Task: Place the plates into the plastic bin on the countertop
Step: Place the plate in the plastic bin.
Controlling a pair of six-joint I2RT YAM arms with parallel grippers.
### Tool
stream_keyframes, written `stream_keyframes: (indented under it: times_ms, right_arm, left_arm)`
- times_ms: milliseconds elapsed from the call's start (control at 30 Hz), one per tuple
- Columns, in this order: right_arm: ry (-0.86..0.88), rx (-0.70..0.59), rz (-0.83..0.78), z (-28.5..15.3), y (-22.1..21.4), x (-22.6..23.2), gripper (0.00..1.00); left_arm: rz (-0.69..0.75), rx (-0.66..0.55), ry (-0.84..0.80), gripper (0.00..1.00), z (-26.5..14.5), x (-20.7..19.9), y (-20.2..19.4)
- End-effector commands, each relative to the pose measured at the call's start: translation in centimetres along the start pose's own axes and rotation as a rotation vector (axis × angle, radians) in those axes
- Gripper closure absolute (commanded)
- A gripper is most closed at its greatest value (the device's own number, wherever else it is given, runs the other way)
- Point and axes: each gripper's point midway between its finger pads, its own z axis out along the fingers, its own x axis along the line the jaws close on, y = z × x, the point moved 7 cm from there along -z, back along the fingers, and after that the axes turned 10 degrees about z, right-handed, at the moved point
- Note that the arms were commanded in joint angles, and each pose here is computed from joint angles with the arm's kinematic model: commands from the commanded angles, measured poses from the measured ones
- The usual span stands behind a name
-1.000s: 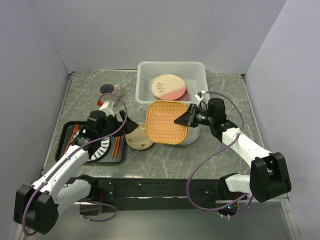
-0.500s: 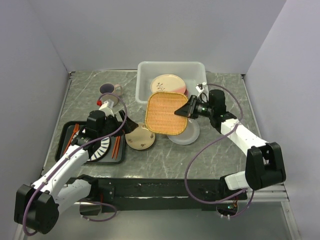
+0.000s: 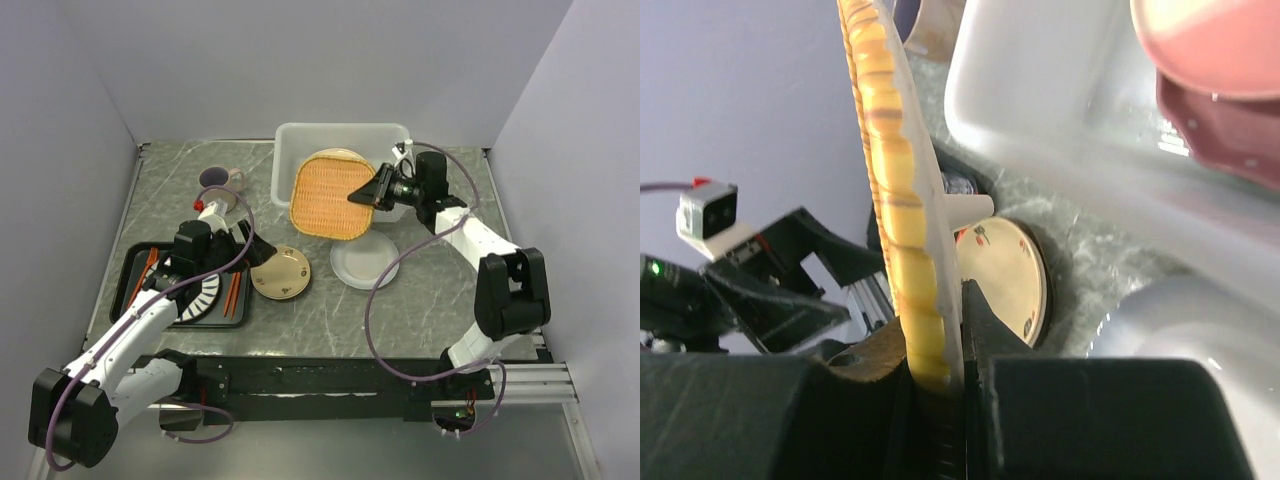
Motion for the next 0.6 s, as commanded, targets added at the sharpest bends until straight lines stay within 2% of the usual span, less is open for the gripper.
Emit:
stream_keyframes:
  times_ms: [0,267,567]
  right_arm:
    - [0.112,-0.048,-0.078,0.1,4.0,4.1,1.0]
    - [0.092,-0.11,-0.077,1.3,8.9,4.5,1.0]
    - [0.125,-0.134,-0.019,3.1,12.5,3.9,1.0]
  left_arm:
    - [0.016,-0.023,-0.041,0.01,0.0,-0.3,0.4]
    - [0.018,-0.022,-0.043,0.01,0.0,-0.4,0.3]
    - [0.016,-0.012,-0.039,0.01,0.1,-0.3,0.2]
